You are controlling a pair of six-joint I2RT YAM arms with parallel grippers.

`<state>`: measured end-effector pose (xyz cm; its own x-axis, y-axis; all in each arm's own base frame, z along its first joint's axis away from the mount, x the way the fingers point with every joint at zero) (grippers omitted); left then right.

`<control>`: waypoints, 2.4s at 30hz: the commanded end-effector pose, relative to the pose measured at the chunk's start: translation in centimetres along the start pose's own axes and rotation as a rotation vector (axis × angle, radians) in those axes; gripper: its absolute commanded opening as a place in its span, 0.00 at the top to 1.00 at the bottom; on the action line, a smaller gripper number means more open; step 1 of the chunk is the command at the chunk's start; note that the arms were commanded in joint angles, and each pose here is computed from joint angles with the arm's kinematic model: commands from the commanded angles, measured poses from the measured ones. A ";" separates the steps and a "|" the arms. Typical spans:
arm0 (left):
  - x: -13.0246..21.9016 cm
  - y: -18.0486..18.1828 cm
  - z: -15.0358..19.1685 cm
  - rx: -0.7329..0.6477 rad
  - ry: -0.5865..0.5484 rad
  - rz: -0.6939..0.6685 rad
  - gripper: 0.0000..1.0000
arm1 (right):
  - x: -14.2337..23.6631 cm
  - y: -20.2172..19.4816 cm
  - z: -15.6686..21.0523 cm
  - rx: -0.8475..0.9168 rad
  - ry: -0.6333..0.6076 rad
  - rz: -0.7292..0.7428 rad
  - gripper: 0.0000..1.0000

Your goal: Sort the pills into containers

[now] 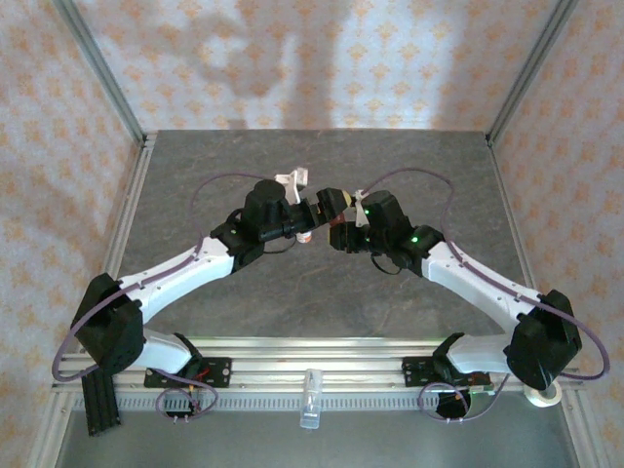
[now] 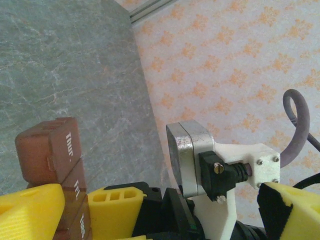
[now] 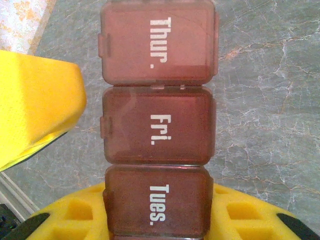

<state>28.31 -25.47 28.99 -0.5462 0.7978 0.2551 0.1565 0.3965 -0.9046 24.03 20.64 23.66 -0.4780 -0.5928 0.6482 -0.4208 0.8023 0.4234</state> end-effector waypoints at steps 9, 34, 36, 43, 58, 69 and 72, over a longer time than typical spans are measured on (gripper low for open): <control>-0.2 -0.2 -0.2 -0.041 -0.042 -0.016 0.00 | 0.3 0.2 -0.3 0.001 -0.037 -0.009 0.67; -1.2 -1.6 0.0 -0.034 -0.026 0.037 0.00 | -0.3 0.1 -0.1 0.000 -0.026 -0.011 0.67; -1.2 -1.8 0.1 -0.034 -0.025 0.040 0.00 | -0.4 0.0 0.0 -0.002 -0.026 -0.009 0.67; -0.8 -2.9 -0.2 -0.045 -0.055 0.081 0.00 | -0.4 -0.1 0.2 -0.003 -0.026 -0.004 0.68; 1.2 -2.7 -1.2 -0.032 -0.216 0.031 0.00 | -0.2 -0.7 0.8 -0.013 -0.034 0.022 0.68; 0.1 0.0 0.0 -0.010 -0.141 -0.064 0.00 | 0.4 -0.1 0.2 -0.013 -0.057 -0.004 0.68; -0.2 0.3 0.1 -0.010 -0.130 -0.072 0.00 | 0.6 0.0 0.1 -0.013 -0.060 -0.011 0.68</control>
<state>28.35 -25.46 29.59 -0.6624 0.7092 0.2415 0.1403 0.4340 -0.8899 23.72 20.29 22.43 -0.4827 -0.5836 0.6530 -0.4031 0.8100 0.4259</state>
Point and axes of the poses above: each hand's point on the last joint's axis, 136 mm out from that joint toward the fingers, its own x axis back along the fingers, its own y axis along the line the jaws close on, z = x × y, the point moved 8 cm from there along x, back along the fingers, and after that the axes turned 5 degrees about x, right-handed, at the moved point
